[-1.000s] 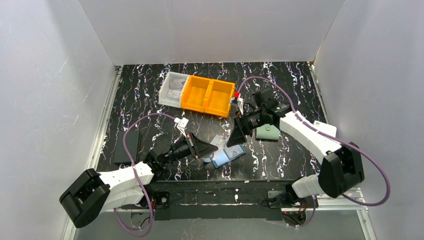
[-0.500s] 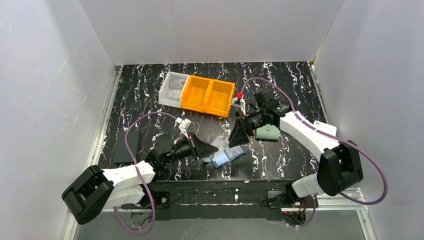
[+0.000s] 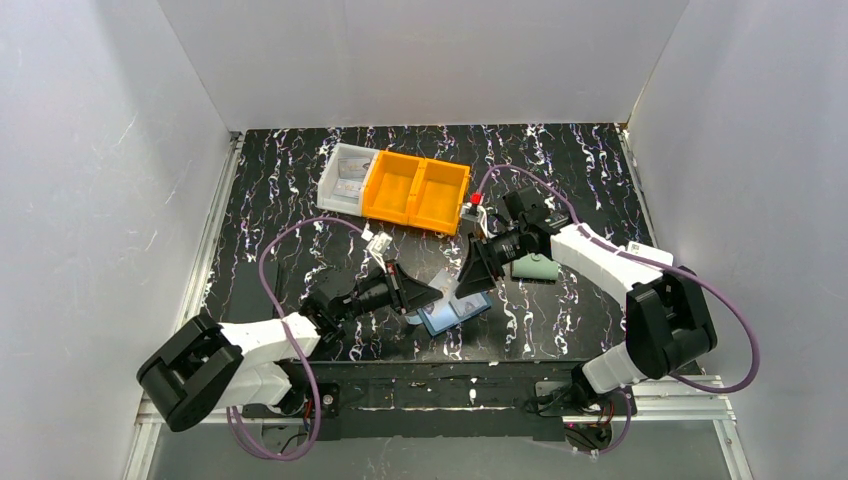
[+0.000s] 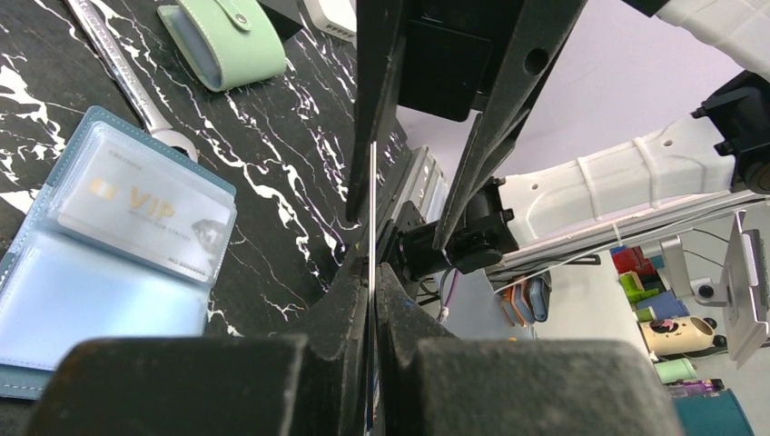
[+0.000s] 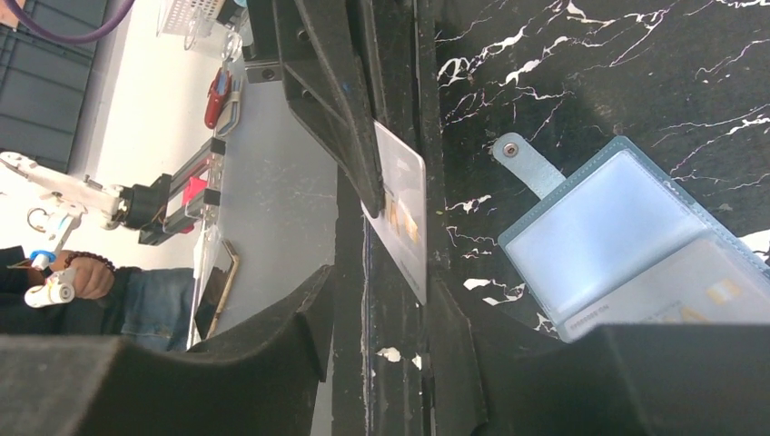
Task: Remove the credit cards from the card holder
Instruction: Remove the credit card from the card holder.
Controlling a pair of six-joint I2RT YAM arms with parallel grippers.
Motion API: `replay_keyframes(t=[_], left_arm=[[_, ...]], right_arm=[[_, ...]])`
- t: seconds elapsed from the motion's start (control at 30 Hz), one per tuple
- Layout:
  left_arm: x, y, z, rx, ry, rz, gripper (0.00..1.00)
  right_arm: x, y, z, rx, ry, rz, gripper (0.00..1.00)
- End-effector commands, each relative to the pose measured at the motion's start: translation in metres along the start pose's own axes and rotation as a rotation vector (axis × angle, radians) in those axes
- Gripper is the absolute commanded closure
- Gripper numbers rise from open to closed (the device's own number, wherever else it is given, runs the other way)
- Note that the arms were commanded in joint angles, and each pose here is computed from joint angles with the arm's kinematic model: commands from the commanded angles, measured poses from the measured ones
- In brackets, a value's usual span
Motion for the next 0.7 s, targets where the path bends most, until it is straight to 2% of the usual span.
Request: replay_keyframes(t=[0.0,0.67], left_arm=[[-0.0061,-0.0079,0.0110,-0.023,-0.051,-0.043,1.00],[-0.0025,-0.0155,0.0077,0.013,-0.047,-0.047,1.00]], right_arm=[[-0.0028,-0.0009,0.0005,-0.004,0.058,0.055,0.53],[-0.0114,-0.0012,-0.0058,0.011,0.016,0.108,0.83]])
Point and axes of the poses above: each gripper's point midway between its finger pads, its own y axis back along the fingers, its own x axis along the line the jaws close on, z = x × y, the point moved 9 cm from there along y, back along the fingers, and after that the axes turned 12 degrees about -y, right-handed, at the moved point
